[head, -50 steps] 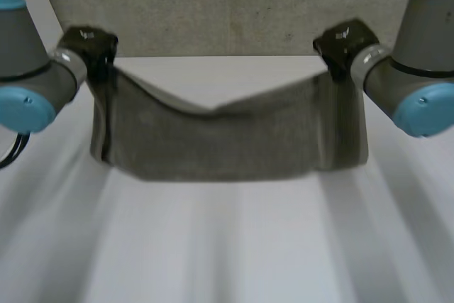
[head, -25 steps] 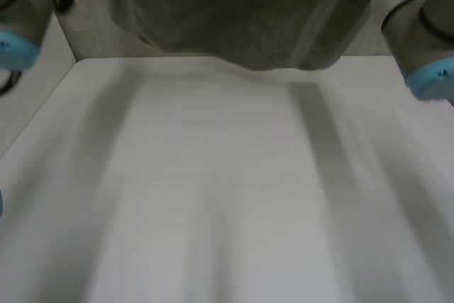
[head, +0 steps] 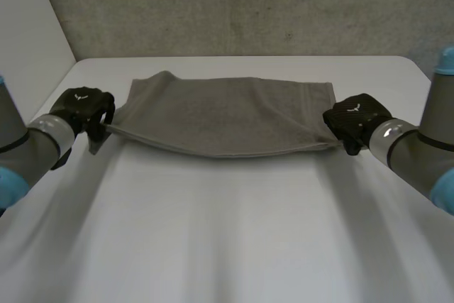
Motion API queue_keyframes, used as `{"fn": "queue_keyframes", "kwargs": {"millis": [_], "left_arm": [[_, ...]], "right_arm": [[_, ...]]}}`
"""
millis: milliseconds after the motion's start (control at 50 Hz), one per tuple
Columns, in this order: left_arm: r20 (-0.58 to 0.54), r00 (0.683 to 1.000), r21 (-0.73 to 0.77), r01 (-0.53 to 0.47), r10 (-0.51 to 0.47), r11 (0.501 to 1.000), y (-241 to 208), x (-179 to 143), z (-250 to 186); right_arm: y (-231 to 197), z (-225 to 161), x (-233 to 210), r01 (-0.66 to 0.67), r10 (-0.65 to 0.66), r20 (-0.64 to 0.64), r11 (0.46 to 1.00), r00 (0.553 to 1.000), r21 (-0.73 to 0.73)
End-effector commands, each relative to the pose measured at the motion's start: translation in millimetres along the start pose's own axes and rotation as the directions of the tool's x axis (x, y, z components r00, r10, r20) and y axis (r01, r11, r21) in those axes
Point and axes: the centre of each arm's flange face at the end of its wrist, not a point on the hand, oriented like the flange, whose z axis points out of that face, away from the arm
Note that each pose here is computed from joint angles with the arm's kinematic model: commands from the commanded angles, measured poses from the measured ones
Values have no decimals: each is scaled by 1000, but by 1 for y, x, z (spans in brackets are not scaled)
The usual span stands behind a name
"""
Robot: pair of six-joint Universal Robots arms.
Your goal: Fold the towel.
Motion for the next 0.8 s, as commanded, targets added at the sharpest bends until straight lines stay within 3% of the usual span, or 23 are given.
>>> {"fn": "queue_keyframes", "kwargs": {"millis": [20, 320, 800], "left_arm": [[9, 998, 33, -56, 56, 998, 2, 0, -25], [12, 998, 30, -62, 61, 998, 18, 7, -23], [45, 997, 41, -62, 60, 997, 15, 2, 5]], "right_arm": [[9, -15, -1, -5, 6, 8, 999, 1000, -41], [40, 3, -23, 5, -5, 4, 1000, 1000, 14], [61, 9, -37, -15, 19, 56, 997, 998, -70]]}}
